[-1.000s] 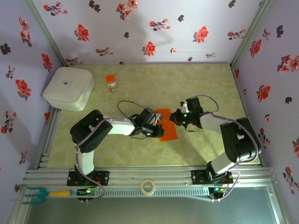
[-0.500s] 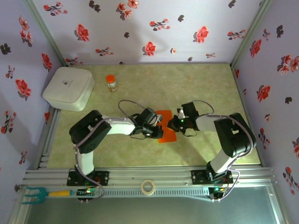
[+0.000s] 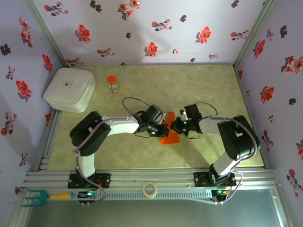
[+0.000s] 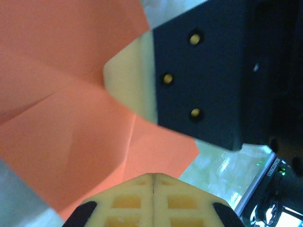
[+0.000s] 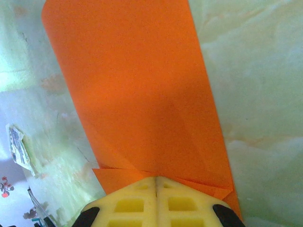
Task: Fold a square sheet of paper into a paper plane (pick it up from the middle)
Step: Fold the triangle a second time at the center of the table.
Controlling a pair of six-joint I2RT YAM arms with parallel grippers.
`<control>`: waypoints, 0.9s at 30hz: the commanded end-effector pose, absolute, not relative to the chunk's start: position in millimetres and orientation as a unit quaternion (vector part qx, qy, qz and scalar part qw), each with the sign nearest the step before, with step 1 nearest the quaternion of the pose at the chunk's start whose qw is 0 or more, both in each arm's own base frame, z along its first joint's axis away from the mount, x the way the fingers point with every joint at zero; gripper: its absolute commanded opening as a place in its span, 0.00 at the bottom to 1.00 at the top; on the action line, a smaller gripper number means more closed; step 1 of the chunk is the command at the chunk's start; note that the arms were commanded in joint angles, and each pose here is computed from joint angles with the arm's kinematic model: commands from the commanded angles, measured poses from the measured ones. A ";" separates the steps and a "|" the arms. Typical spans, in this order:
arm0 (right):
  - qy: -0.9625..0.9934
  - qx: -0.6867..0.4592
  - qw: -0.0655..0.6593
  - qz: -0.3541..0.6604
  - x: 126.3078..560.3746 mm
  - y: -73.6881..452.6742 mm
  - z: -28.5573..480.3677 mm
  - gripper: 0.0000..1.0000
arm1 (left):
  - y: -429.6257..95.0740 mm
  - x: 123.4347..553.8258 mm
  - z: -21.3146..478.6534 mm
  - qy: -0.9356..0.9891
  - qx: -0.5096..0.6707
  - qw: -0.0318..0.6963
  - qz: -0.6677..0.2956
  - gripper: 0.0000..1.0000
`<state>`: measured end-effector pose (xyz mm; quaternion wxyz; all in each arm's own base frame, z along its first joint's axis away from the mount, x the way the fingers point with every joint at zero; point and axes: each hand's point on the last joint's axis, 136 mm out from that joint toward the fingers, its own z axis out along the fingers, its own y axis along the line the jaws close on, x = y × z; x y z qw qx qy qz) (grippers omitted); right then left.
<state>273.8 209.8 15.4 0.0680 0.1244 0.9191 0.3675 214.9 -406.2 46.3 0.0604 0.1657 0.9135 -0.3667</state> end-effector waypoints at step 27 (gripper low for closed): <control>0.926 0.139 0.069 0.344 270.1 198.8 11.2 0.00 | -383.1 192.0 9.5 0.934 0.172 0.030 -0.311 0.09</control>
